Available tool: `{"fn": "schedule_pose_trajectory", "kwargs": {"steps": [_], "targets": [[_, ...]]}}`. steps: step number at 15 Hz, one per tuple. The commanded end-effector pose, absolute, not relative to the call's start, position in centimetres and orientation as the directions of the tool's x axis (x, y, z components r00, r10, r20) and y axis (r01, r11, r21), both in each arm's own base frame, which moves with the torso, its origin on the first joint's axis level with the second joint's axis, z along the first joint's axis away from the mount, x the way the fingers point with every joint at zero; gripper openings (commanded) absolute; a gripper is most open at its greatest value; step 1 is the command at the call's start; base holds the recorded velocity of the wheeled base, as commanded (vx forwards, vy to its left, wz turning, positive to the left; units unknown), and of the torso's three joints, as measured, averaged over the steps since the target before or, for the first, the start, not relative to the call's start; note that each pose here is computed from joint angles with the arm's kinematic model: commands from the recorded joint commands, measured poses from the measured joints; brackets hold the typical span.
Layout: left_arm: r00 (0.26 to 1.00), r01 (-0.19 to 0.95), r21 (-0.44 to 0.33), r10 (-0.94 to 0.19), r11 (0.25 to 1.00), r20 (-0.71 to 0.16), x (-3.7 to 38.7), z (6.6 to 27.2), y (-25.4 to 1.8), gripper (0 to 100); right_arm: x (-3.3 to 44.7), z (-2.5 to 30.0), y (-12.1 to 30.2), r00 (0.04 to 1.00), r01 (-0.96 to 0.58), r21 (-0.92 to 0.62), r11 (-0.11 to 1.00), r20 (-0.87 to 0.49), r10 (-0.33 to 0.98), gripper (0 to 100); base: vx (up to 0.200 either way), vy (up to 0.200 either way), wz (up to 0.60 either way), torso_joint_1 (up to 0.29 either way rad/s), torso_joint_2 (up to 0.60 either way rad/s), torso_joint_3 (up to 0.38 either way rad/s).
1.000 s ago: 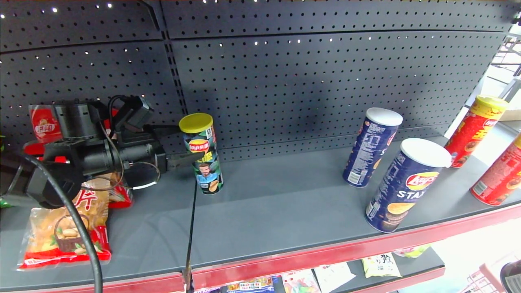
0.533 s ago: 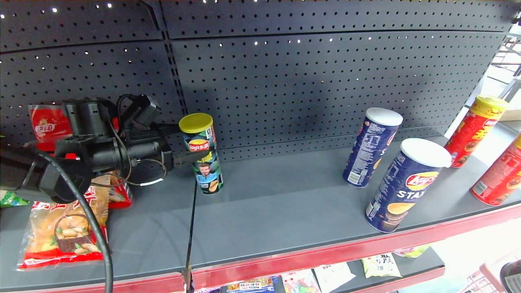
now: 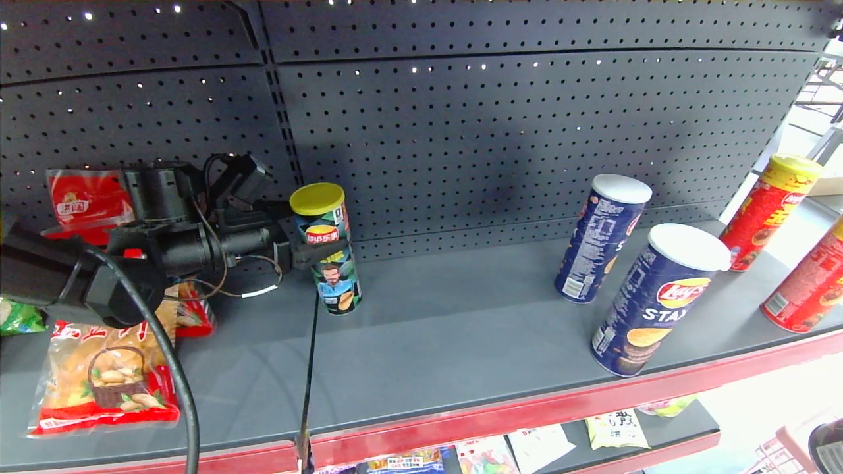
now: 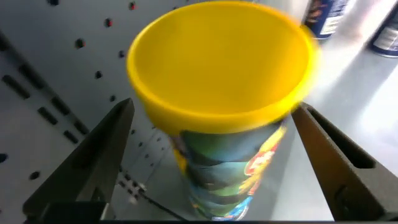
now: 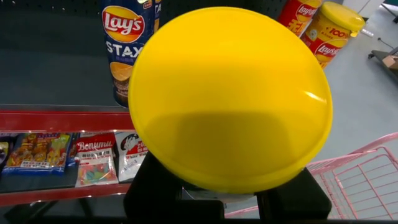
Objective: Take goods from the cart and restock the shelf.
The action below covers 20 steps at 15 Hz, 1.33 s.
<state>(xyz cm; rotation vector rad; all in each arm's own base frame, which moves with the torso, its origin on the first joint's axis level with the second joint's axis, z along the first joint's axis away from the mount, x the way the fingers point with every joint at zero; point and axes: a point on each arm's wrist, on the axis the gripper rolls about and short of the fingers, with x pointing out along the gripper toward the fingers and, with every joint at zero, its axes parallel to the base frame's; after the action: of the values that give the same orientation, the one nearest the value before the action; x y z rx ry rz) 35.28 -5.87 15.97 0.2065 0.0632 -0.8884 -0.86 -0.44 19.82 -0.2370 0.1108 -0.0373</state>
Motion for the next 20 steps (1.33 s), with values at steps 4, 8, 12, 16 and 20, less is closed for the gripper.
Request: {"fn": "schedule_pose_trajectory", "kwargs": {"steps": [4,8,12,16,20], "targets": [[0.634,0.772,0.143,-0.763,0.619,-0.126,35.6,15.3,-6.4,0,-0.8,19.8,-0.4,0.993,0.022,-0.238,0.971,-0.11,-0.05,0,0.0,0.0,0.0,0.0,0.0,0.0],[0.622,0.783,0.128,-0.771,0.608,-0.139,34.6,15.2,-6.9,0,-0.7,19.7,-0.4,0.992,0.021,-0.238,0.971,-0.115,-0.05,0,0.0,0.0,0.0,0.0,0.0,0.0],[0.615,0.788,0.094,-0.779,0.608,-0.12,33.1,16.4,-7.3,0,-0.7,19.7,-0.4,0.992,0.019,-0.238,0.971,-0.118,-0.048,0,0.0,0.0,0.0,0.0,0.0,0.0],[0.638,0.77,0.095,-0.76,0.63,-0.123,30.1,17.1,-6.7,0,-0.2,19.8,-0.4,0.989,0.011,-0.24,0.971,-0.138,-0.045,0,0.0,0.0,0.0,0.0,0.0,0.0],[0.623,0.782,0.075,-0.77,0.619,-0.141,27.1,16.9,-6.8,0,-0.2,19.7,-0.4,0.989,0.009,-0.241,0.971,-0.141,-0.044,0,0.0,0.0,0.0,0.0,0.0,0.0]]}}
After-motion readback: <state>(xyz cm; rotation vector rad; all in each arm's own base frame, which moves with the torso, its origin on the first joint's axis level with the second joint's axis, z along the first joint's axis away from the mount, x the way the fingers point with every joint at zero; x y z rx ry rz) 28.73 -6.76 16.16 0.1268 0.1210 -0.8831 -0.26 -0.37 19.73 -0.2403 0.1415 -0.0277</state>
